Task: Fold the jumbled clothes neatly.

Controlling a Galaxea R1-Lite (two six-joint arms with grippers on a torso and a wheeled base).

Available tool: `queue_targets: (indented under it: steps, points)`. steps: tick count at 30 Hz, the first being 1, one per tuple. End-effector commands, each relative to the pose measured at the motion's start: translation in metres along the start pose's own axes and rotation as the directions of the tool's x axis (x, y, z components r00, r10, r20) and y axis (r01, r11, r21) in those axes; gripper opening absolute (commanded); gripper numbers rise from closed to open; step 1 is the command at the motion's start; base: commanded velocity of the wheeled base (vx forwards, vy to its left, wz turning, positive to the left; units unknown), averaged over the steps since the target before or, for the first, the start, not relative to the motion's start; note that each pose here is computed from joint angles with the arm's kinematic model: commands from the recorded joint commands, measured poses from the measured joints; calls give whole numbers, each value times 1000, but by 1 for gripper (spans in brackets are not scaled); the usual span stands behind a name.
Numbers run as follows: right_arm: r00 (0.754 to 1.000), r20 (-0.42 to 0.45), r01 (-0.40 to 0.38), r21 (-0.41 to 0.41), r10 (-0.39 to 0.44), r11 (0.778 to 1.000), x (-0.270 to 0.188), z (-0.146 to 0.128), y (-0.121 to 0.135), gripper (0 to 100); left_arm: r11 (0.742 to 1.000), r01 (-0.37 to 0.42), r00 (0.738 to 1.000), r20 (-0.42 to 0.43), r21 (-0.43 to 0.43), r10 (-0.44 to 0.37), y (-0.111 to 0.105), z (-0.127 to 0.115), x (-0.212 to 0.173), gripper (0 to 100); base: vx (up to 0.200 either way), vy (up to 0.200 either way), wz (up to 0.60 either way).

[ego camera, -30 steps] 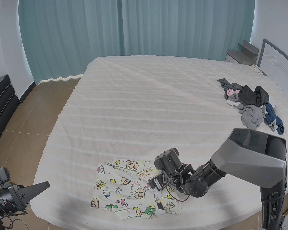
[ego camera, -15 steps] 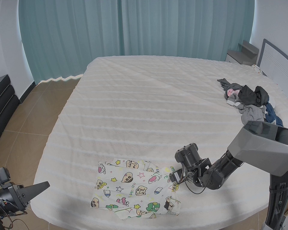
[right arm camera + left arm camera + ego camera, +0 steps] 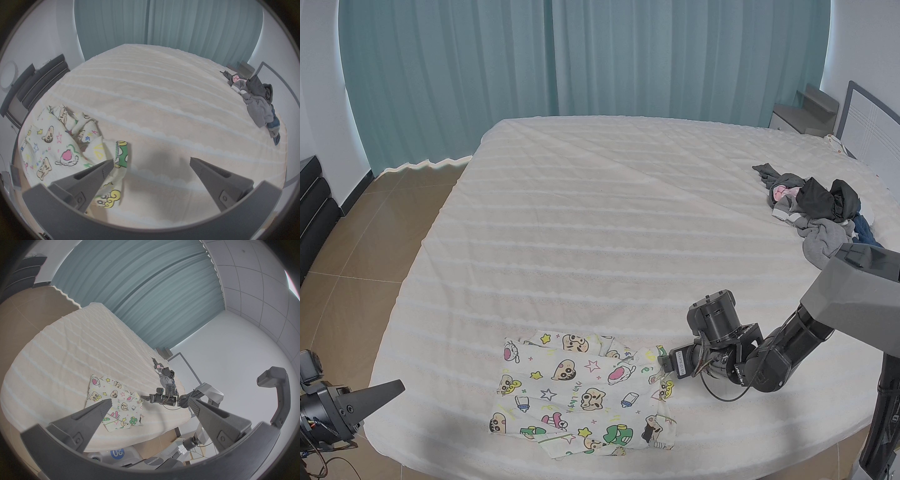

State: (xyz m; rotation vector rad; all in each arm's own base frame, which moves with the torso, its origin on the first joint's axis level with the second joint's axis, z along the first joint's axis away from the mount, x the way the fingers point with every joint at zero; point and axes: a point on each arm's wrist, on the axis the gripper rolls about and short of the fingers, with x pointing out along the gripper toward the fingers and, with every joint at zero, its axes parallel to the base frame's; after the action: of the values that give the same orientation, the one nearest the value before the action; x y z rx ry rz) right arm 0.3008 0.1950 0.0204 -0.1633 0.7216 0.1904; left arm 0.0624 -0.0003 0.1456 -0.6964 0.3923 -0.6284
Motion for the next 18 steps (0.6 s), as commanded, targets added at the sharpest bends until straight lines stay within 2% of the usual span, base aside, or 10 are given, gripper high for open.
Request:
queue_targets:
  steps: [1,2,6,8,10,13,18]
  points:
    - [993,20,-115,46,114,992,-24,6,7,100,1000,-1,1000,-1,-2,1,0,0,0,100,0,0,0]
    - [984,7,-179,69,179,981,-36,4,9,100,1000,-1,1000,-1,-2,1,0,0,0,100,0,0,0]
    - [976,-50,-206,78,211,975,-44,-11,14,100,1000,-1,1000,-2,-4,1,1,0,0,100,0,0,0]
    - [972,-65,-219,115,227,969,-50,-16,18,100,1000,-3,1000,-5,-10,3,2,0,1,100,0,0,0]
    - [967,-80,-232,110,242,966,-53,-20,20,100,1000,-4,1000,-7,-13,4,2,0,1,100,0,0,0]
    - [955,-157,-243,64,250,968,-55,-43,30,100,1000,2,1000,-14,-13,-2,2,0,2,100,0,0,0]
    - [951,-203,-229,40,232,973,-35,-51,42,100,1000,5,1000,-17,-12,-5,2,-1,2,100,0,0,0]
